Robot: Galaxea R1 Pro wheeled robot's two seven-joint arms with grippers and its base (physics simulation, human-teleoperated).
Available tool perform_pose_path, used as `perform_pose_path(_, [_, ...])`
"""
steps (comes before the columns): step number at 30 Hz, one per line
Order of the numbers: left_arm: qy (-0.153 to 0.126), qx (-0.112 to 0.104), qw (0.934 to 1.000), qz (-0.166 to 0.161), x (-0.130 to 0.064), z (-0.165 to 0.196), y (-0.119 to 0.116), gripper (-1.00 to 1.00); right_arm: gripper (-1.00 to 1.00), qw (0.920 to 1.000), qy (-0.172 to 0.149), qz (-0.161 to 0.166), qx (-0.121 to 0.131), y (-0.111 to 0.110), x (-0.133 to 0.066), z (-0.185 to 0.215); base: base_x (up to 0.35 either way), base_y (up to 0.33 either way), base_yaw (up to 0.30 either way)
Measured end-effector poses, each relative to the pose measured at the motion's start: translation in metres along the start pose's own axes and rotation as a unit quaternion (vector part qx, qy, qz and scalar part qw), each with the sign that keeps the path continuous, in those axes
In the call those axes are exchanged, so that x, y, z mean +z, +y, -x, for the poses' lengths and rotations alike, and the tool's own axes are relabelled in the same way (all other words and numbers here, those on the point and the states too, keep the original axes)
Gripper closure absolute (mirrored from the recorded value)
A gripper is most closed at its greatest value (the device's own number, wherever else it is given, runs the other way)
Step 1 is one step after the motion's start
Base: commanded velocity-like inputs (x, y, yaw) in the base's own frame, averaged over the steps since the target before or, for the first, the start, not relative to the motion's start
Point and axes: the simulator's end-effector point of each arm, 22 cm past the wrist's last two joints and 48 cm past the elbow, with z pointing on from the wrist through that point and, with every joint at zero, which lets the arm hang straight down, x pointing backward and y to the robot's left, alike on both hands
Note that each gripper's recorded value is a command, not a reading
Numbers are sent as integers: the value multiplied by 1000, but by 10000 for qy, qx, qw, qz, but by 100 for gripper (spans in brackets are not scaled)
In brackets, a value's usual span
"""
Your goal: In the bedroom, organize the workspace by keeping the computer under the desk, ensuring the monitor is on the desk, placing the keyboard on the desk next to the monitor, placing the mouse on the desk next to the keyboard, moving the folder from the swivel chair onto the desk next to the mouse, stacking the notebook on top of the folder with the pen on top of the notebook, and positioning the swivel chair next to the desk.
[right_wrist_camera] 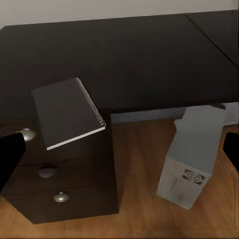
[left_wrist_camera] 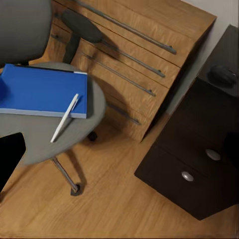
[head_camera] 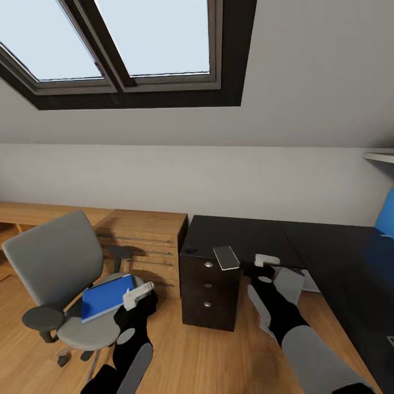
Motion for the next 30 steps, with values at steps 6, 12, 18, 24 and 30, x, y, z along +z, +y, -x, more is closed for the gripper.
perform_pose_path(6, [244, 119, 9996, -19, -6, -7, -9, -100, -100, 9998, 202, -63, 8, 1, 17, 26, 0, 0, 0])
perform_pose_path(12, [459, 312, 9984, 103, -1, -29, -3, -100, -100, 9995, 313, -59, 12, 4, 18, 24, 0, 0, 0])
perform_pose_path(18, [554, 426, 9973, 206, 4, -42, 5, -100, -100, 9992, 407, -53, 8, 4, 18, 22, 3, 0, 0])
perform_pose_path(24, [566, 427, 9973, 180, 3, -43, 3, -100, -100, 9991, 425, -41, 3, 5, 17, 22, 218, 0, 63])
perform_pose_path(30, [571, 436, 9972, 185, 4, -44, 4, -100, -100, 9991, 432, -11, -14, 9, 16, 20, 316, 0, 231])
